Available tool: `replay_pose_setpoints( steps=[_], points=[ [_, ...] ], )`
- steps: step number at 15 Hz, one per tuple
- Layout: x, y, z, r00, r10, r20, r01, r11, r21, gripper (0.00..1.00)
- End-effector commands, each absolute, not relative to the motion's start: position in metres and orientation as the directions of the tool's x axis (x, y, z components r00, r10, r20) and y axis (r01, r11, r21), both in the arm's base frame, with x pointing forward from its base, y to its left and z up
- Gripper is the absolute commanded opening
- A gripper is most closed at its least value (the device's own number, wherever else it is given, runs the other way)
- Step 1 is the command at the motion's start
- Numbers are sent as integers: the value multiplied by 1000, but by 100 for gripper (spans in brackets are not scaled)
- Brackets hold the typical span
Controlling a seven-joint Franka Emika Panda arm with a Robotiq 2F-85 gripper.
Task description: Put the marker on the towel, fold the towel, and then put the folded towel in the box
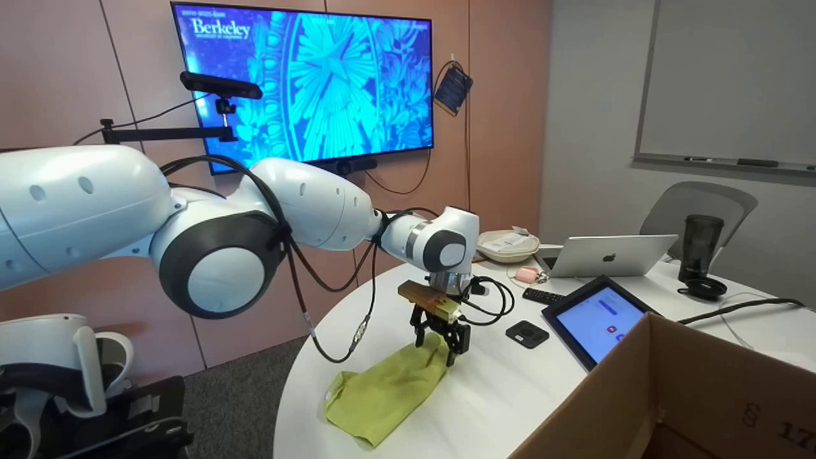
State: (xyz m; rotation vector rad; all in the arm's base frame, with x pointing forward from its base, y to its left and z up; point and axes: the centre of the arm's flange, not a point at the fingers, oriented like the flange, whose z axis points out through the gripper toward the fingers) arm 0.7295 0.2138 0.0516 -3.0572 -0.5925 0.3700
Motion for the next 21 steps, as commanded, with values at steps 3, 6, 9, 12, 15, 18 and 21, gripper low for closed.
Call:
replay_pose_setpoints(
  steps=[3, 6, 9, 12, 15, 18, 21],
  points=[
    [762, 218, 32, 880, 443, -171, 442, -896, -45, 100],
    [763, 215, 27, 876, 453, -167, 454, -890, -35, 100],
    [763, 213, 26, 875, 450, -176, 453, -891, -29, 74],
    [762, 213, 32, 881, 441, -172, 445, -895, -21, 51],
    [760, 214, 41, 887, 431, -167, 435, -900, -17, 28],
    [756, 211, 48, 891, 417, -179, 420, -907, -23, 15],
    [750, 204, 55, 890, 391, -235, 392, -919, -46, 14]
  ],
)
